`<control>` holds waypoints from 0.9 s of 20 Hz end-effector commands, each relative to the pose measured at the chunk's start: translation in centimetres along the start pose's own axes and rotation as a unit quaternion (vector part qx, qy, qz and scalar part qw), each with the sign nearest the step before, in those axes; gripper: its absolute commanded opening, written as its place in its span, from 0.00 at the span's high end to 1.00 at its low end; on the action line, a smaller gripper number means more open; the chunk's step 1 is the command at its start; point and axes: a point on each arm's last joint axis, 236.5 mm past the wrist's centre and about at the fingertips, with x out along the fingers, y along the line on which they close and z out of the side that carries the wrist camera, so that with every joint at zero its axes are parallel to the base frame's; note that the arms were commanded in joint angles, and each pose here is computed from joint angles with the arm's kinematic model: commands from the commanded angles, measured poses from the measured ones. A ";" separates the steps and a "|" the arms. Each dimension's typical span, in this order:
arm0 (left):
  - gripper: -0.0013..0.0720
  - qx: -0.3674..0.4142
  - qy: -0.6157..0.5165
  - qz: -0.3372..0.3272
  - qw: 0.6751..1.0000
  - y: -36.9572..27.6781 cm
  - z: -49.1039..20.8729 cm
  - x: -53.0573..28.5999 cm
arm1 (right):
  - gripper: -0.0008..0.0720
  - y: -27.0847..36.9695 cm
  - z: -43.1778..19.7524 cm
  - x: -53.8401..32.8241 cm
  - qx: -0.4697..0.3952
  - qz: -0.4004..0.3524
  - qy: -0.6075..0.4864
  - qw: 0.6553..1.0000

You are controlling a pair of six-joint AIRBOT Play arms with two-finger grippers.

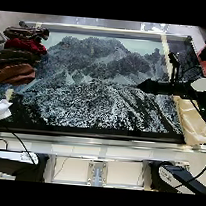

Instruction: Fold the shirts.

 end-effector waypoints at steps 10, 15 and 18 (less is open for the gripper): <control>0.02 -0.086 0.171 0.063 0.979 10.6 -10.5 10.7 | 0.38 3.6 1.9 -0.4 0.053 0.077 -0.037 0.995; 0.45 -0.085 0.220 0.060 0.970 10.3 -13.2 12.0 | 0.38 3.6 2.5 -0.4 0.057 0.078 -0.049 0.994; 0.97 -0.081 0.260 0.050 0.961 9.5 -14.7 10.5 | 0.38 3.7 4.1 -0.8 0.067 0.083 -0.080 0.991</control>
